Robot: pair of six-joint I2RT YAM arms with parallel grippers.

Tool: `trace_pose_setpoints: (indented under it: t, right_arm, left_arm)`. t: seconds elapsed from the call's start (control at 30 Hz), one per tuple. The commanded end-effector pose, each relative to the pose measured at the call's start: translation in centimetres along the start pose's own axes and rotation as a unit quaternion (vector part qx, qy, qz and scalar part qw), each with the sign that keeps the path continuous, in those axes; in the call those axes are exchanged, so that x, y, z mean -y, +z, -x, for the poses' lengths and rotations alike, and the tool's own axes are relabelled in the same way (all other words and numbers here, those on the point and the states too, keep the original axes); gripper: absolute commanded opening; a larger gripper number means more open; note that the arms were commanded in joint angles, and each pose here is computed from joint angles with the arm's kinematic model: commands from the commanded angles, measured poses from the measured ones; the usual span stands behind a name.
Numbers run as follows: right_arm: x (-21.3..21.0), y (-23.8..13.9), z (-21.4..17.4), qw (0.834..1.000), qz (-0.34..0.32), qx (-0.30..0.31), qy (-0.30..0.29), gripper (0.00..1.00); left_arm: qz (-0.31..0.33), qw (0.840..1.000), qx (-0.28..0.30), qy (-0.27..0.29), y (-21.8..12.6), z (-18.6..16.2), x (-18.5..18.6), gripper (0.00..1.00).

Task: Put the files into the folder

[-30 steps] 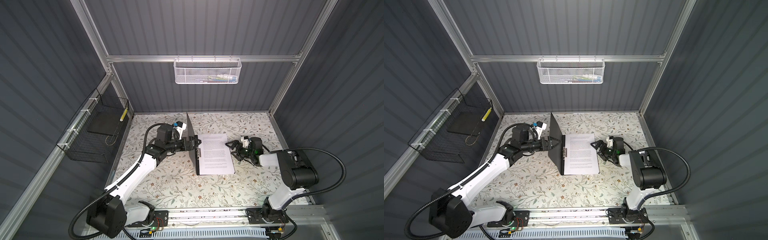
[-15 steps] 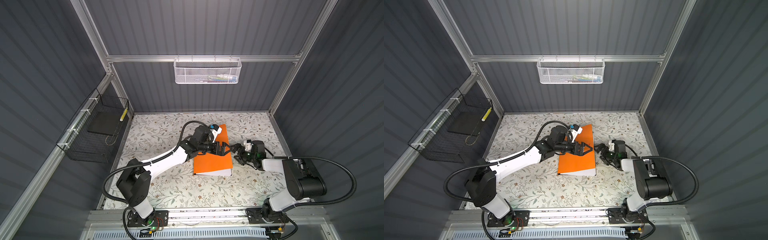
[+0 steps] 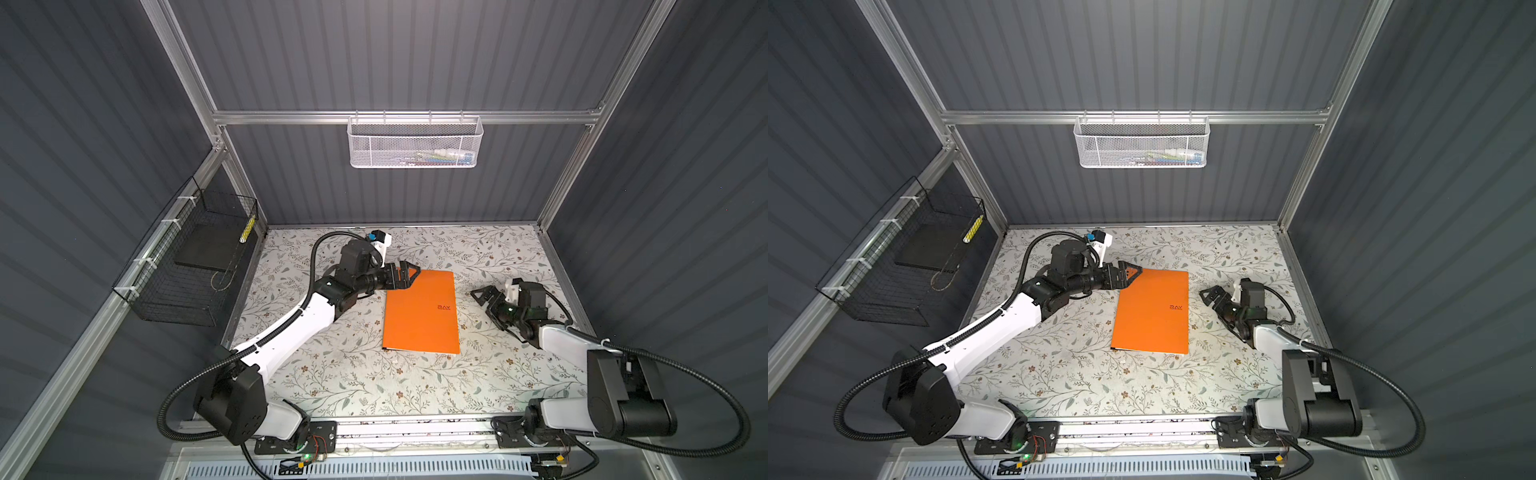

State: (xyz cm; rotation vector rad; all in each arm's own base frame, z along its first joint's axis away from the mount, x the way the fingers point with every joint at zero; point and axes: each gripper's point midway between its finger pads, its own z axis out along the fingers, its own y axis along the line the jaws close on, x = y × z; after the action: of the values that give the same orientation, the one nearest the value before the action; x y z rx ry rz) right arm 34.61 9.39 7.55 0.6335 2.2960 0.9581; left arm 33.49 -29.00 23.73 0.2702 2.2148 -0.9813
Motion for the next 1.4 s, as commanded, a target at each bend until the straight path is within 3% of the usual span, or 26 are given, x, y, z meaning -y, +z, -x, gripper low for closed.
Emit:
trace_pose_setpoints:
  t: [0.0,0.23,0.5,0.63,0.93,1.37]
  right_arm:
    - [-0.6,1.3,-1.9,0.999,-0.005,-0.048,-0.024,0.99]
    - [-1.3,3.9,-4.2,0.994,-0.010,-0.097,-0.045,0.99]
    - [-1.7,5.7,-6.0,0.990,-0.011,-0.132,-0.050,0.99]
    - [-2.1,6.4,-6.6,0.989,-0.004,-0.142,-0.048,0.99]
    - [-4.5,9.8,-6.7,0.987,0.015,-0.158,-0.033,0.99]
    - [-10.1,15.2,-2.6,0.989,0.052,-0.130,-0.049,0.99]
  left_arm:
    - [0.094,0.992,-0.084,0.006,0.4,-5.7,-4.9,1.00]
    - [0.128,0.978,-0.161,-0.021,2.6,-12.4,-9.5,1.00]
    - [0.147,0.969,-0.196,-0.032,5.4,-15.0,-12.0,0.95]
    - [0.152,0.966,-0.205,-0.038,6.7,-15.5,-12.8,0.86]
    - [0.224,0.953,-0.195,-0.066,7.9,-14.0,-16.3,0.77]
    - [0.212,0.962,-0.140,-0.103,9.6,-7.6,-22.6,0.79]
